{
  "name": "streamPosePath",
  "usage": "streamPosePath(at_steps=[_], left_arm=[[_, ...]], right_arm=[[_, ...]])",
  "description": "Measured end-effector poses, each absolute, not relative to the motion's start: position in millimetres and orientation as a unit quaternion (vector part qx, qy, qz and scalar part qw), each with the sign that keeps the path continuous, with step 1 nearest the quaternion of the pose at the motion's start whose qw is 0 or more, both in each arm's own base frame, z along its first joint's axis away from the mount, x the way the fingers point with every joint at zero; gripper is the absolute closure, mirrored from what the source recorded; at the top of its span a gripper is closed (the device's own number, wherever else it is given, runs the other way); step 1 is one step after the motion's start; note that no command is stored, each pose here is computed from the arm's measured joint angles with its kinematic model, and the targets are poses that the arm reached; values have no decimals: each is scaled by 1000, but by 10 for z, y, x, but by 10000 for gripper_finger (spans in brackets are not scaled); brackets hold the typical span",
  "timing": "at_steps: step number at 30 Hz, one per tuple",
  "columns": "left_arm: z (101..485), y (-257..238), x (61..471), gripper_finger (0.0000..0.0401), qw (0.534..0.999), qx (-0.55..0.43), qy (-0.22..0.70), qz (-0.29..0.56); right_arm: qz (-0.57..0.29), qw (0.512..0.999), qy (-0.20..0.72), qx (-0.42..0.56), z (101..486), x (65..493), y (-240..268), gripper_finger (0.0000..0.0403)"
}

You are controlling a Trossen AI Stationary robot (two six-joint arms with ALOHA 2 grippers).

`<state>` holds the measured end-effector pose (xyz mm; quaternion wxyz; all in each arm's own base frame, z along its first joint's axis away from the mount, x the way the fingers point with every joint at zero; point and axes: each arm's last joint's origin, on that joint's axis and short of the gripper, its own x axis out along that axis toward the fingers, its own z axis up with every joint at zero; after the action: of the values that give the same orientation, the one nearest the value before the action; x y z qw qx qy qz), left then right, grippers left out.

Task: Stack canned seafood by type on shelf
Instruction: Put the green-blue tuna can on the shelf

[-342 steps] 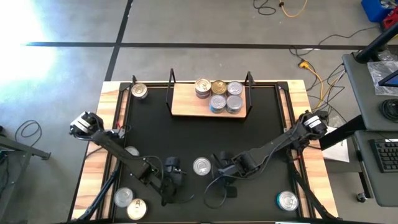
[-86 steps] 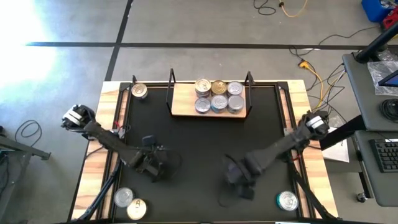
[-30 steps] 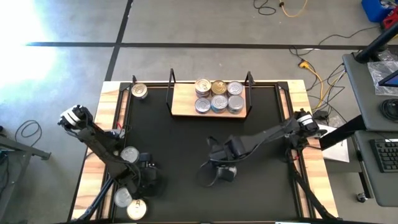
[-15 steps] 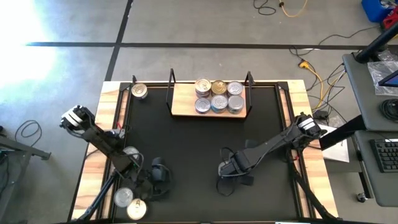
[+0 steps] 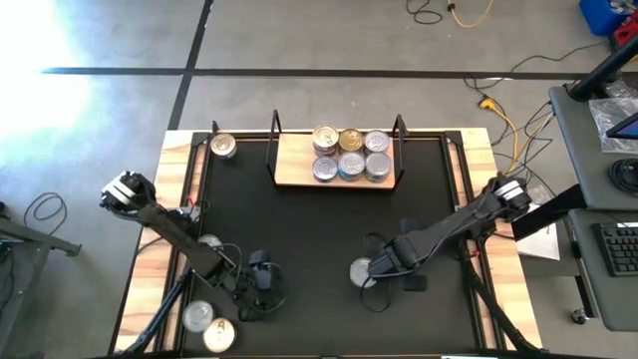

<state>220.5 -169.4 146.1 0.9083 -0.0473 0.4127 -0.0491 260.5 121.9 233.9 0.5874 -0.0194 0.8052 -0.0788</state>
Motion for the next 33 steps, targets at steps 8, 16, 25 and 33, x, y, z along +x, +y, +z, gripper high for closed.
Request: streamPosePath(at_steps=[8,16,25,33], left_arm=[[1547,-1684,2254,40,914,22,401,-61],[1504,-1515,2246,40,924,27,376,-69],[1407,-1462,2233,40,946,29,316,-68],[1122,-1399,2300,40,972,65,226,13]], right_arm=[[-126,607,780,84,2467,2448,1169,371],[-186,637,745,67,2499,2447,1126,277],[-145,673,724,43,2136,2527,1136,199],[-122,696,701,99,1702,2608,1173,190]])
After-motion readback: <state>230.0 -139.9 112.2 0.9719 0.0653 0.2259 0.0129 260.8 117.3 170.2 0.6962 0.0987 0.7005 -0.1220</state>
